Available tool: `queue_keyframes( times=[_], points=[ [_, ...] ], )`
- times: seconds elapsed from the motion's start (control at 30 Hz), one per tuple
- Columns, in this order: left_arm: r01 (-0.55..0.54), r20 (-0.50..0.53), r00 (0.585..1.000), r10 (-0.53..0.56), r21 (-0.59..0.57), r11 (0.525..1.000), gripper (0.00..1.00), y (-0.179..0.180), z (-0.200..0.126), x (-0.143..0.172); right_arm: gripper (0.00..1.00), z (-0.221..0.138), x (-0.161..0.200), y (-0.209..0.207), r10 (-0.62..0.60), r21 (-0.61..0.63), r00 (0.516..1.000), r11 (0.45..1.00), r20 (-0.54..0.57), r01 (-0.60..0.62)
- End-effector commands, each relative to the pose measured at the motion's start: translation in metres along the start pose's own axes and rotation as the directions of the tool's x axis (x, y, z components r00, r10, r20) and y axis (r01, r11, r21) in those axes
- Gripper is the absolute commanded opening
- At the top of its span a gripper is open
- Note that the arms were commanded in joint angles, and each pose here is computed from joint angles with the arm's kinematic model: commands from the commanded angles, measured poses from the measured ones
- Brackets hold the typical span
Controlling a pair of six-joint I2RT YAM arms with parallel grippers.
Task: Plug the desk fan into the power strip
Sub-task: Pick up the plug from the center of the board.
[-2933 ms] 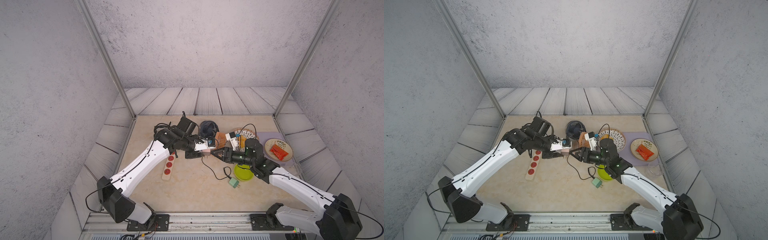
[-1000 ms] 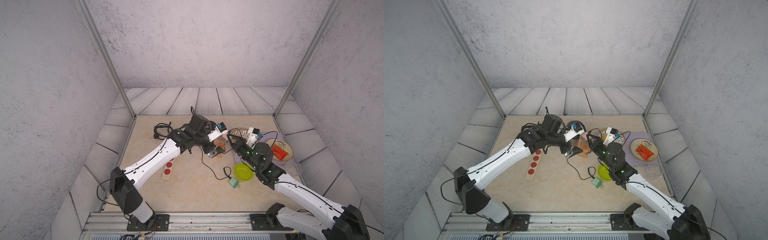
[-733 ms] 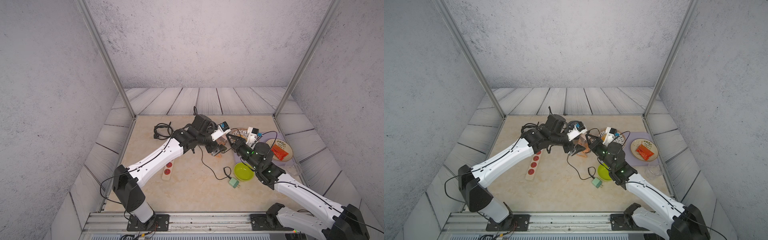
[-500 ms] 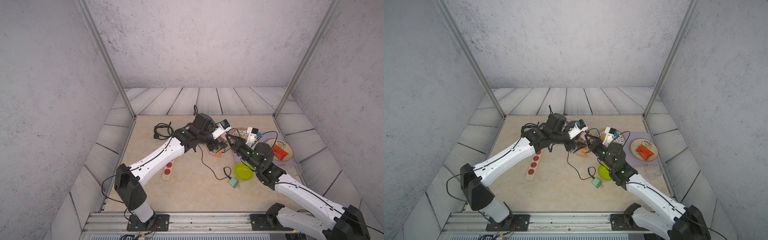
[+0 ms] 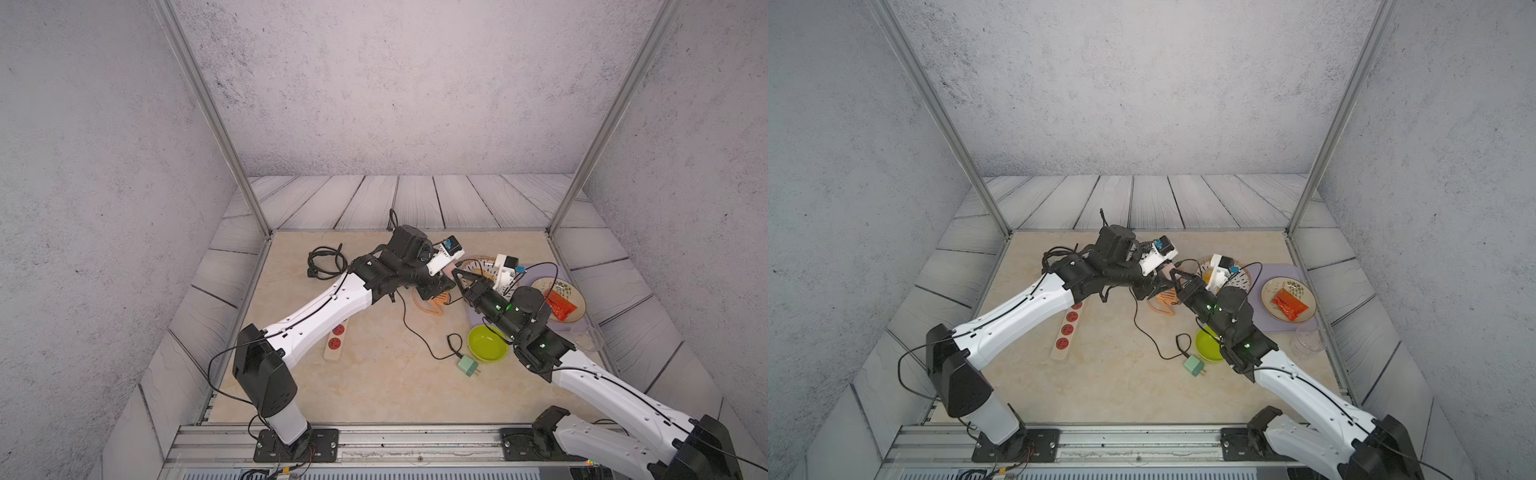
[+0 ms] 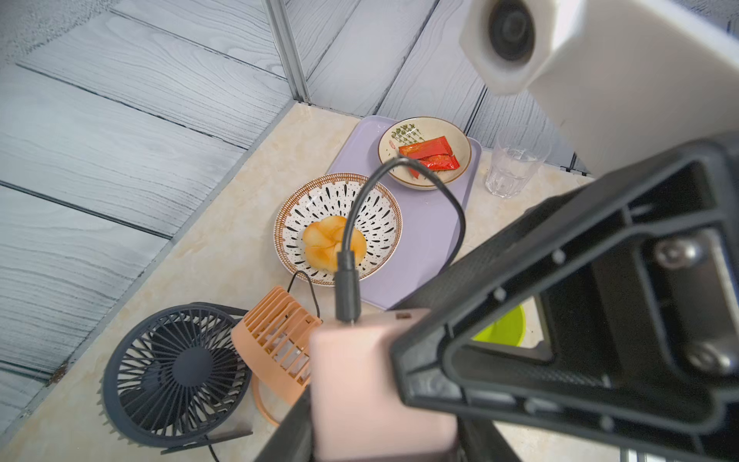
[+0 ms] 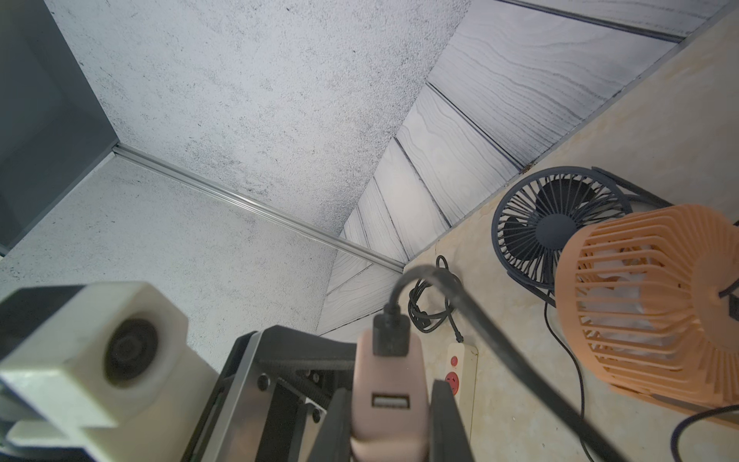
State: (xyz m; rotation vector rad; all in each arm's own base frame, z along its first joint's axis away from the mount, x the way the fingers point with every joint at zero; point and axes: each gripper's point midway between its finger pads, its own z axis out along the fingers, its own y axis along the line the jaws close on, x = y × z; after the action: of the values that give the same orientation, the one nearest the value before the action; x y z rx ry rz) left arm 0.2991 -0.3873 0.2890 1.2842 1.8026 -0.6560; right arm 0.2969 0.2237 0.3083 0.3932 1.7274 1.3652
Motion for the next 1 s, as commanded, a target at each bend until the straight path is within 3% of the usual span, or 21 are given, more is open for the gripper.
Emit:
queue_keyframes(
  times=[0.0, 0.2, 0.37, 0.47, 0.6, 0.77, 0.97],
  points=[
    [-0.010, 0.002, 1.000, 0.010, -0.031, 0.999, 0.06, 0.004, -0.015, -0.002, 0.15, -0.010, -0.003, 0.023, -0.042, -0.065, 0.999, 0.997, -0.005, 0.041],
    [0.084, 0.009, 0.996, -0.085, 0.054, 0.995, 0.00, 0.010, -0.044, 0.008, 0.49, -0.031, 0.002, 0.028, -0.169, -0.059, 0.985, 0.984, -0.044, 0.166],
    [0.124, -0.003, 0.992, -0.125, 0.128, 0.984, 0.00, 0.007, -0.079, 0.024, 0.68, -0.054, 0.018, 0.031, -0.345, -0.062, 0.924, 0.938, -0.163, 0.340],
    [0.112, -0.008, 0.994, -0.112, 0.184, 0.977, 0.00, -0.002, -0.098, 0.034, 0.75, -0.064, 0.024, 0.038, -0.460, -0.075, 0.856, 0.887, -0.235, 0.456],
    [0.102, 0.001, 0.994, -0.107, 0.264, 0.959, 0.00, -0.015, -0.125, 0.042, 0.84, -0.070, 0.032, 0.054, -0.625, -0.176, 0.724, 0.780, -0.293, 0.601],
    [0.031, 0.019, 0.999, -0.042, 0.382, 0.923, 0.00, -0.044, -0.149, 0.050, 0.87, -0.068, 0.045, 0.088, -0.719, -0.358, 0.620, 0.694, -0.314, 0.624],
    [-0.035, 0.036, 0.999, 0.022, 0.431, 0.902, 0.00, -0.058, -0.158, 0.054, 0.95, -0.065, 0.067, 0.106, -0.853, -0.581, 0.455, 0.512, -0.256, 0.633]
  ],
)
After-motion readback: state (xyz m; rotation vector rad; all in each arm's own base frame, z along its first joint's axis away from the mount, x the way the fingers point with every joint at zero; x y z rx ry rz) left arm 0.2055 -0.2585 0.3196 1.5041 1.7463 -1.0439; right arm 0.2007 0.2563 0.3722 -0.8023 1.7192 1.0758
